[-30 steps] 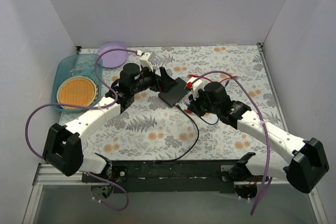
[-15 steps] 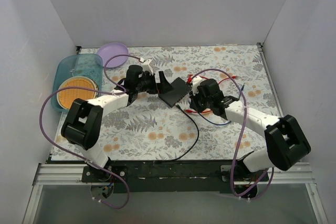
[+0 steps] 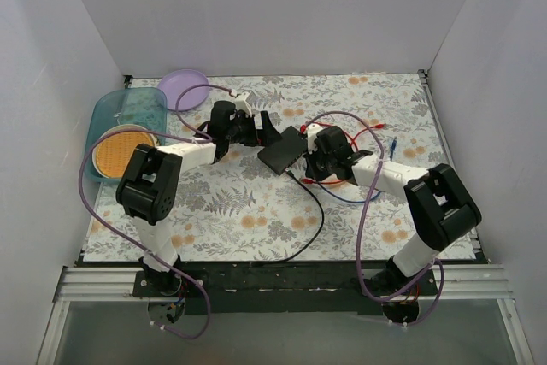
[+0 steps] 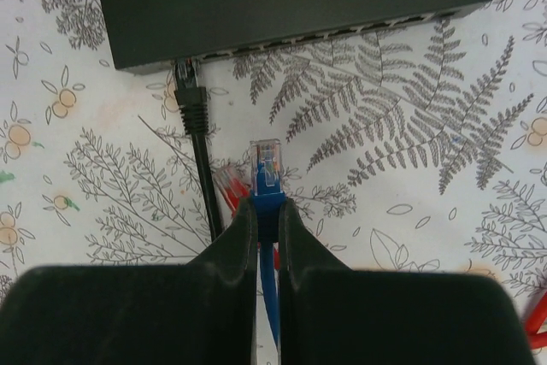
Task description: Insert the plug into the switch port
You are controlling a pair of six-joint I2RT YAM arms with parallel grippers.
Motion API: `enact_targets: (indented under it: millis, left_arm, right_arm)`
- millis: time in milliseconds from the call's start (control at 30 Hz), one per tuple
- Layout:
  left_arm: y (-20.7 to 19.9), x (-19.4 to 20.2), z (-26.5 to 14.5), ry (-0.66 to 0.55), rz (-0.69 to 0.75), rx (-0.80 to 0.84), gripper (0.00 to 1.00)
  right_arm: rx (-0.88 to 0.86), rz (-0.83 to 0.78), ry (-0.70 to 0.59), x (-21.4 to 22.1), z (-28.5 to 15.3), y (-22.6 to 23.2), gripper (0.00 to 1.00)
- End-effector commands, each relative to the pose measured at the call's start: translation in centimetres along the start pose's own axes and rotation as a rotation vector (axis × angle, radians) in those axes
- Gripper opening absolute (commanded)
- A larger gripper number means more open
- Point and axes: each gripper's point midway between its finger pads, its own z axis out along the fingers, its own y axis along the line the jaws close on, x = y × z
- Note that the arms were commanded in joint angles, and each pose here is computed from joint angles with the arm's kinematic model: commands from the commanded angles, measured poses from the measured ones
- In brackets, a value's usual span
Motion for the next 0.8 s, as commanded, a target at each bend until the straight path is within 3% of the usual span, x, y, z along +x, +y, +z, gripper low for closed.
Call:
enact_targets:
  millis: [0, 767]
  left_arm:
    - [0.6, -2.3, 0.6, -0.058, 0.059, -0.004, 0.98]
    - [1.6, -1.3, 4.2, -0.012, 0.008, 0.088, 0.98]
  right_arm:
    - [0.001, 0.01, -0.094, -3.9, 0.4, -0.1, 0.01]
    - [0.059, -0.033, 0.044, -1.4, 3.6, -1.8, 0.01]
